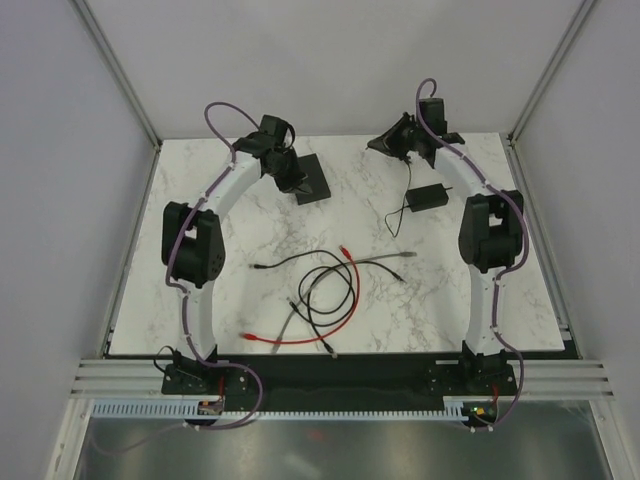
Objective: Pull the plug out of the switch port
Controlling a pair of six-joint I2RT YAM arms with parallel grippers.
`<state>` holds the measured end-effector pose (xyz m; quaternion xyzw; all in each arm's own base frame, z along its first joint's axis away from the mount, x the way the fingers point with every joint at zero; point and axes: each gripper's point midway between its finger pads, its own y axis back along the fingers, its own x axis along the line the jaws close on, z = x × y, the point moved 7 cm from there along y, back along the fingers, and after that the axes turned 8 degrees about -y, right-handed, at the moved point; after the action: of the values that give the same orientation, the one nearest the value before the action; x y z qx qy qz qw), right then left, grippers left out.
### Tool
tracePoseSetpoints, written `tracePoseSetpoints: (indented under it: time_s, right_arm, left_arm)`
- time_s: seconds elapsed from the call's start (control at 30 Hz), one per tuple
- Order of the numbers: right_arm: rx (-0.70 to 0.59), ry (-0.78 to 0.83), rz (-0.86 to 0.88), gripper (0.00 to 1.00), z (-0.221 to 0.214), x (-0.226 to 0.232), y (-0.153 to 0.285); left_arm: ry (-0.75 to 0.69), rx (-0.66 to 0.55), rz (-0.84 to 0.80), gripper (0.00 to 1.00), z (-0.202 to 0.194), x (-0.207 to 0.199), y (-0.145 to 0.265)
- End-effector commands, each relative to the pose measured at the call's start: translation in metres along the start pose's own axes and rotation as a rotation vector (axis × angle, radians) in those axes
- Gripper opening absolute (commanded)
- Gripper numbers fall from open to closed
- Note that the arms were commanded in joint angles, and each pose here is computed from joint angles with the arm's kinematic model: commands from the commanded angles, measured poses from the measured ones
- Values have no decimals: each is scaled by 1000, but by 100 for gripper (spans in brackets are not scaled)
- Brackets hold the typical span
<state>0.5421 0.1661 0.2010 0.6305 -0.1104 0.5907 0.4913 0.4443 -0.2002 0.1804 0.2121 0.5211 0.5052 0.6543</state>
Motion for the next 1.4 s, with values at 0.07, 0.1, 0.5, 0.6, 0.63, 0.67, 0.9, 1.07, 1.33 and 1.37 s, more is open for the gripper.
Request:
tracePoseSetpoints:
  time_s: [0.07,0.1,0.5,0.6,0.63,0.67,0.9,1.07,1.33,1.37]
  right_arm:
    - [33,135,-171,0,22,-25,72]
    - [58,165,-257,0,23,-41,82]
    - [24,280,-713,0,63,-152,115]
    - [52,281,-714,0,59,-154,115]
    - [60,288,-705,0,57,-152,115]
    - [74,292,-703,0,55,-152,116]
    - [111,340,-691,19,38,-141,119]
    - [114,369,-726,36,37,-144,119]
    - [57,549,-686,68,16,-90,119]
    - [48,572,-654,69,13,-77,117]
  left_arm:
    - [-200,7,-101,11,-33,-26,49]
    - [-210,13,-104,11,-37,-25,52]
    - [-333,-31,-52,12,-86,6,113]
    - [-345,-36,-49,12,-92,9,120]
    - [-344,-32,-47,12,-94,11,119]
    - [-344,-31,-52,12,-95,10,121]
    - [-337,7,-71,12,-98,10,113]
    - [-327,26,-86,12,-98,9,109]
    - [-333,12,-58,13,-97,12,112]
    - [-330,16,-52,13,-98,13,110]
